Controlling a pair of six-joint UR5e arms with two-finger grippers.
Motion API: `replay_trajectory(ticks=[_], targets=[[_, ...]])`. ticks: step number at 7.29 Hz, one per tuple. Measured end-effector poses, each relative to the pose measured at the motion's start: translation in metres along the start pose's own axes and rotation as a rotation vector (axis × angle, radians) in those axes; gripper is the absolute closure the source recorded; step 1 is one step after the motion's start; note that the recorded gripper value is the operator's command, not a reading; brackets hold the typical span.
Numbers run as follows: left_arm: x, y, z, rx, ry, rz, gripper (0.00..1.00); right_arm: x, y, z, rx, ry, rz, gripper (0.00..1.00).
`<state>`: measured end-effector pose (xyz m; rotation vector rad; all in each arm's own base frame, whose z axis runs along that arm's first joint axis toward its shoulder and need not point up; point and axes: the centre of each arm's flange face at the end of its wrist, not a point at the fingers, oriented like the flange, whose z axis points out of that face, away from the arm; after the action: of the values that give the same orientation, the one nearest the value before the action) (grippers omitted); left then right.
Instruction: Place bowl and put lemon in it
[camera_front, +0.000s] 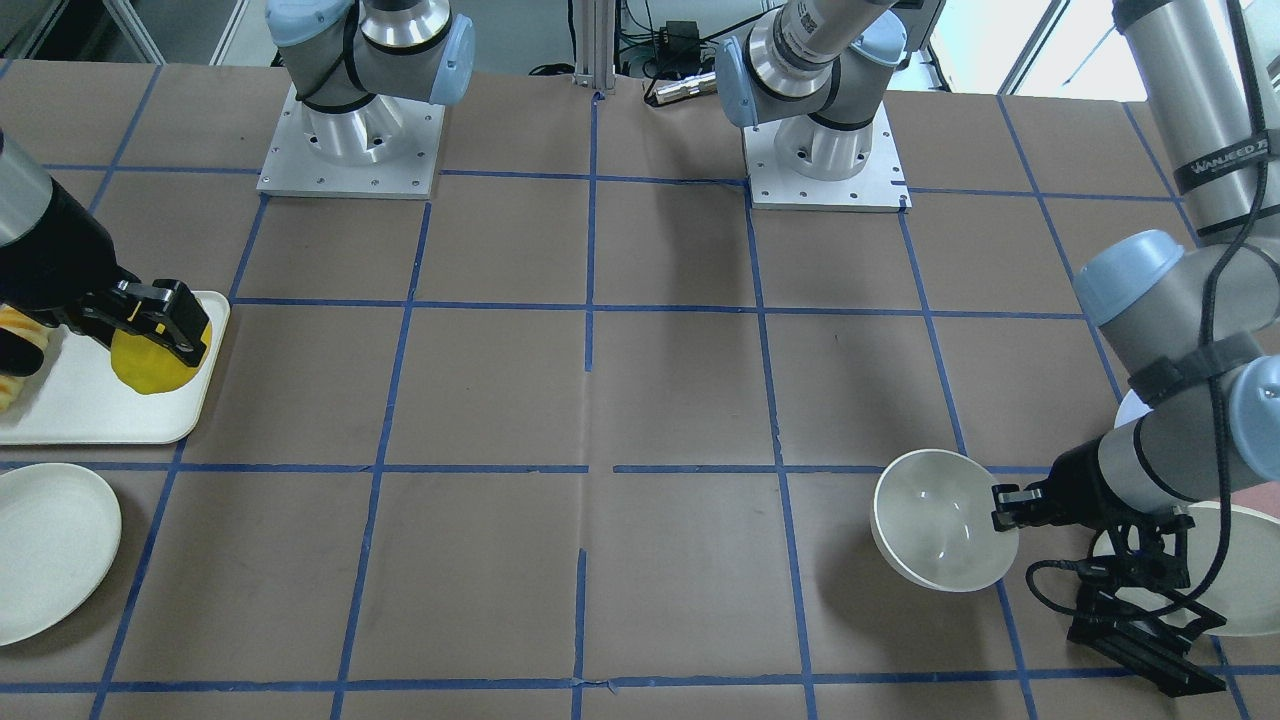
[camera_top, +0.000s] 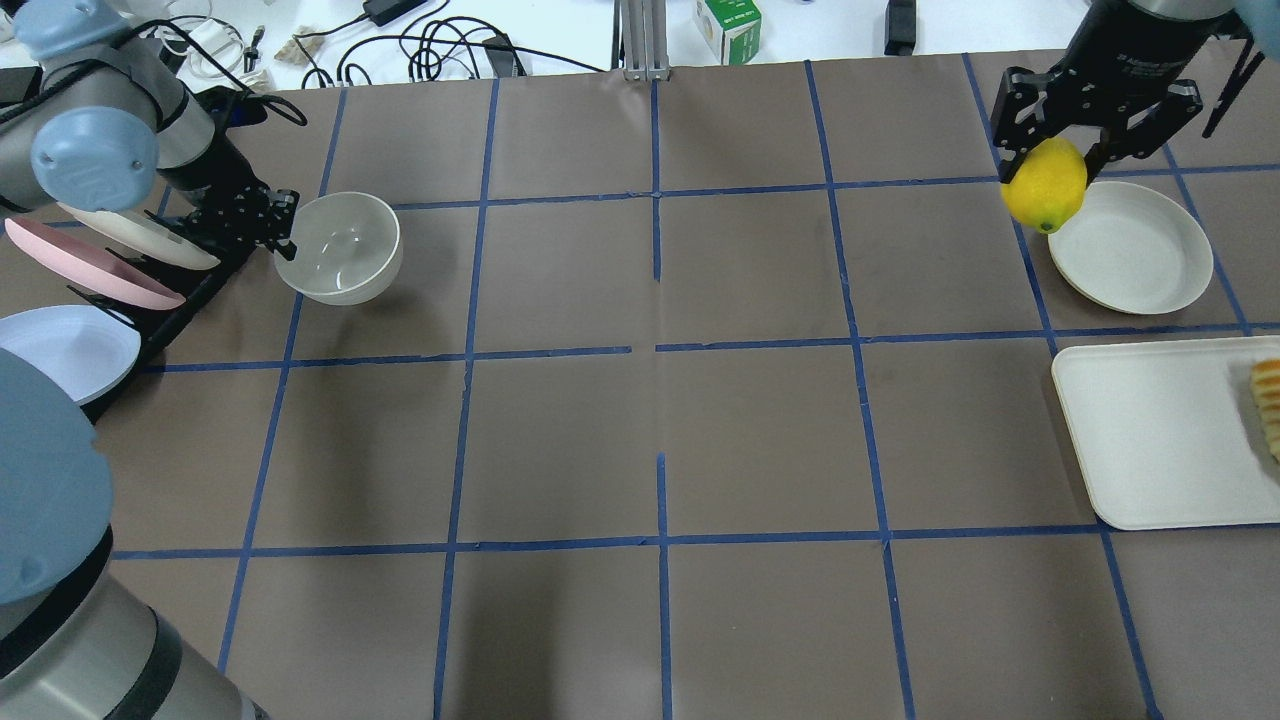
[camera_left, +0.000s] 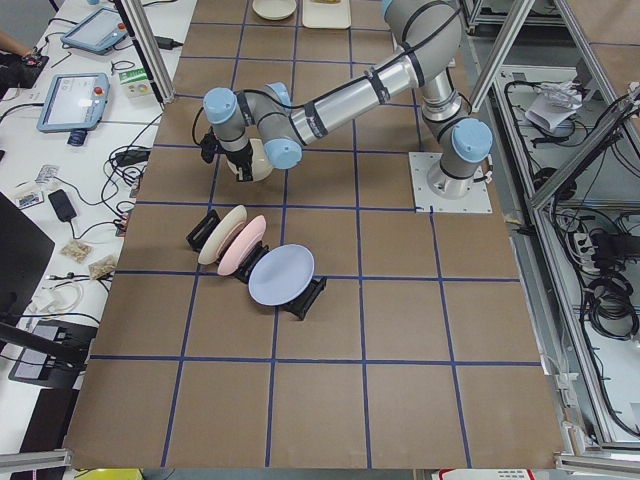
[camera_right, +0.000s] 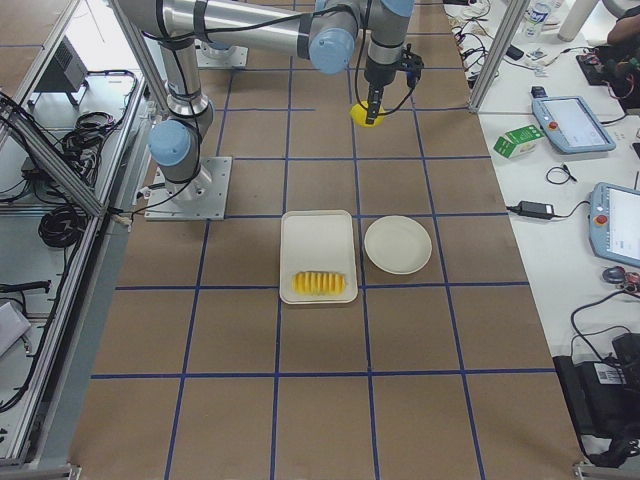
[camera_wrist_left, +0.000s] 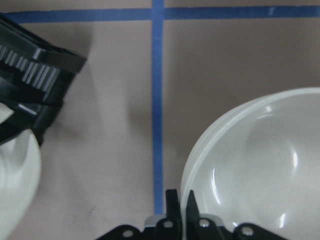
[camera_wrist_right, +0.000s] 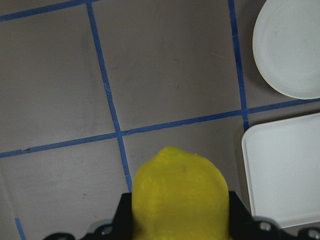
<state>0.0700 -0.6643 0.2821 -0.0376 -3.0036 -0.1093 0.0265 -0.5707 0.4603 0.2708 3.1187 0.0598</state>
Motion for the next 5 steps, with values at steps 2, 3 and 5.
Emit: replay_trajectory(ticks=[2,3,5], targets=[[0.091,0.009,-0.008,-0.004,0.105,0.104,1.00,-0.002,0.001,0.004,-0.009,0.002,0.007,1.00],[0.146,0.015,0.003,0.006,0.121,0.150,1.00,-0.003,0.002,0.006,-0.013,0.001,0.013,1.00],[0.234,0.035,0.045,0.107,0.112,0.150,1.00,-0.004,0.004,0.008,-0.018,0.001,0.022,1.00]])
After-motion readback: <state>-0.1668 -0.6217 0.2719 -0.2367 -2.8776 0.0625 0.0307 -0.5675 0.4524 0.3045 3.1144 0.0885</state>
